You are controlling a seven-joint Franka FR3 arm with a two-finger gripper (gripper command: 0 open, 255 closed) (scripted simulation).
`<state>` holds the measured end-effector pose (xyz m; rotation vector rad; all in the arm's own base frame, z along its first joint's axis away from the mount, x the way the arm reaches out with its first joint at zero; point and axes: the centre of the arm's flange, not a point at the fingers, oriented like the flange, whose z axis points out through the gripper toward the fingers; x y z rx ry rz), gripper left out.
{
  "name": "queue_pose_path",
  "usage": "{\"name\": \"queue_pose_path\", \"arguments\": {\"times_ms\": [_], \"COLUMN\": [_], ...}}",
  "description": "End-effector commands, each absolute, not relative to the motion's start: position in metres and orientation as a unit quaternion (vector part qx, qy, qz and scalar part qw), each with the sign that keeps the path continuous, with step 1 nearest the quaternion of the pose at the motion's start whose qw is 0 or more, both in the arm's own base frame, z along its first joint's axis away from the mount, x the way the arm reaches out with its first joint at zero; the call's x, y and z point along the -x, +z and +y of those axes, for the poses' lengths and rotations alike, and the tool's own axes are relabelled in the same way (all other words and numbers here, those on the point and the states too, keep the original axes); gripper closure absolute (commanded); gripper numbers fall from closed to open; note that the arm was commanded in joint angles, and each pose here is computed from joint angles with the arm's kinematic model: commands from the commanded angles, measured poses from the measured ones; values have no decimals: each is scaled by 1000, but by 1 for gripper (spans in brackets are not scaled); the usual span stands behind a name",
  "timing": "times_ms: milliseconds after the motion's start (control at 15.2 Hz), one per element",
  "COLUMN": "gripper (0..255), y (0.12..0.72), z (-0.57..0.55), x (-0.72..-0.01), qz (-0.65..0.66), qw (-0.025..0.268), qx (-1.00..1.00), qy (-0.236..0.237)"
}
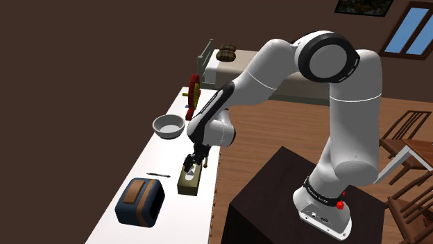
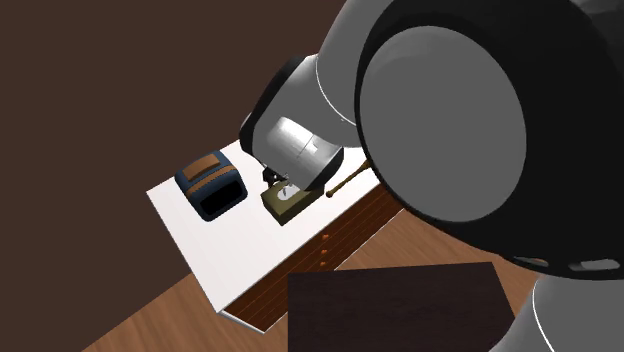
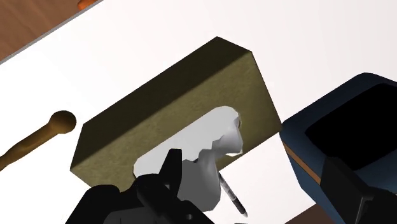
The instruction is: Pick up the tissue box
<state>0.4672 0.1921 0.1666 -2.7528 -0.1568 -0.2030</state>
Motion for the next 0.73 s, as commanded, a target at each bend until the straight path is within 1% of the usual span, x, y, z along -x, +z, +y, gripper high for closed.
{"name": "queue_pose_path", "arguments": {"times_ms": [0,396,462,660], "gripper": [0,0,255,255], "y": [154,130,129,129], "z": [192,192,193,193], "x": [-468,-468,-468,-467], "qz": [-55,-55,-55,-55], "qw": [188,188,188,189], "qx": [978,978,978,978], "qy": [-73,-73,-73,-73]}}
